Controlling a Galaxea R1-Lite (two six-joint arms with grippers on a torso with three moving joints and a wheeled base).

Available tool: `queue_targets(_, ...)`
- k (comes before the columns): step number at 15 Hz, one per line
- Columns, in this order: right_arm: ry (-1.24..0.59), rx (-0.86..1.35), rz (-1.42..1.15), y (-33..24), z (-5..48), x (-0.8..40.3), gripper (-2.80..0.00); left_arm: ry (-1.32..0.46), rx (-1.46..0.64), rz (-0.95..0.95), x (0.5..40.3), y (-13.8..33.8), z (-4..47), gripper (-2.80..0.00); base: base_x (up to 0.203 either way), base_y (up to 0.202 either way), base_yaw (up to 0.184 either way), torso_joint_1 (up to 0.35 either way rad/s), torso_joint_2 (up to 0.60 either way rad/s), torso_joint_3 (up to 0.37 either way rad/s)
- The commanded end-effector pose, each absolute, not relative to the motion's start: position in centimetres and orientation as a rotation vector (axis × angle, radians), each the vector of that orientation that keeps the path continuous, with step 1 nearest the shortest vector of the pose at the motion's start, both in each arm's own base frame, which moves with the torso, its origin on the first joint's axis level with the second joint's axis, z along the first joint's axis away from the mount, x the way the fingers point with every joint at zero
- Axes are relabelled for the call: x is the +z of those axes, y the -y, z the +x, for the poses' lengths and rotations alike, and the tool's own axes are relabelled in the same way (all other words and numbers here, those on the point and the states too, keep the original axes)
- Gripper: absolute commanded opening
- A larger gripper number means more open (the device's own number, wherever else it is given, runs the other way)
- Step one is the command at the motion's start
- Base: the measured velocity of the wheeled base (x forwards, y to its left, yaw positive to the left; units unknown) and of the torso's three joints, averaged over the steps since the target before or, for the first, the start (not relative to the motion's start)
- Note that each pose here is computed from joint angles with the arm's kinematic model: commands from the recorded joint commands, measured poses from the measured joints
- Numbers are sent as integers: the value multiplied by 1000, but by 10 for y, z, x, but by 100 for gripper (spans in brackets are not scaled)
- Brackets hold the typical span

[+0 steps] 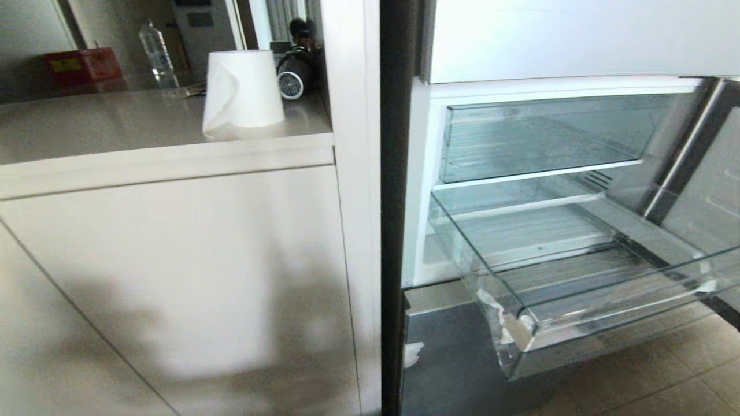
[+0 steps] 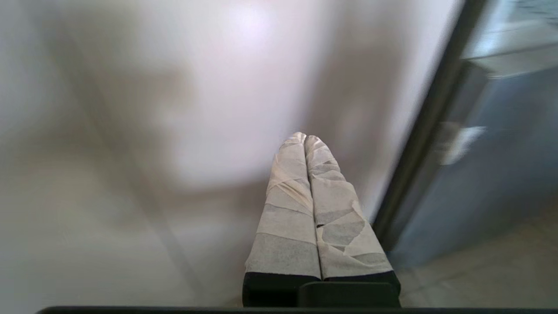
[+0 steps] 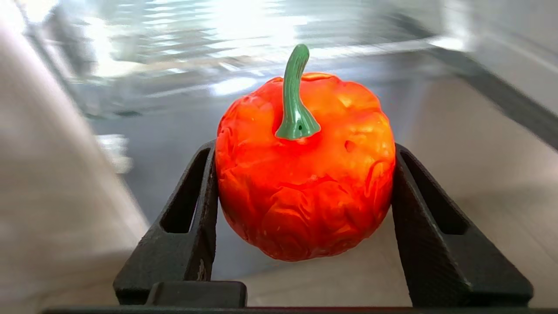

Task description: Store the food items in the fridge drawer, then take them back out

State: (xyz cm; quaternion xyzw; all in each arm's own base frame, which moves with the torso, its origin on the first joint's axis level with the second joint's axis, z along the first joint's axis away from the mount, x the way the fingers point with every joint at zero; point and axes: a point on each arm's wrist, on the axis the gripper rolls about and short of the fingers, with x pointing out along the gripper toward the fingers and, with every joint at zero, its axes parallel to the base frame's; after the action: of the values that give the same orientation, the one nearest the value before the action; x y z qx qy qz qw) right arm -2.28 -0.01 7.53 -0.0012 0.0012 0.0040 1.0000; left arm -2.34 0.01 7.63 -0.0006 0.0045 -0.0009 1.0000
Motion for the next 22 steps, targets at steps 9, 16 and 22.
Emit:
queue_targets(9,102,-13,-10,1,-17,143,-280,-9,-2,-2,76,0,-23,-280,1,-2,43,1,2,1)
queue_targets(16,-89,45,61,-6,90,253,-280,-9,-2,-2,76,0,-23,-280,0,0,0,0,0,0)
queue_targets(22,-382,79,80,-25,211,234,-280,-9,-2,-2,76,0,-23,-280,0,0,0,0,0,0)
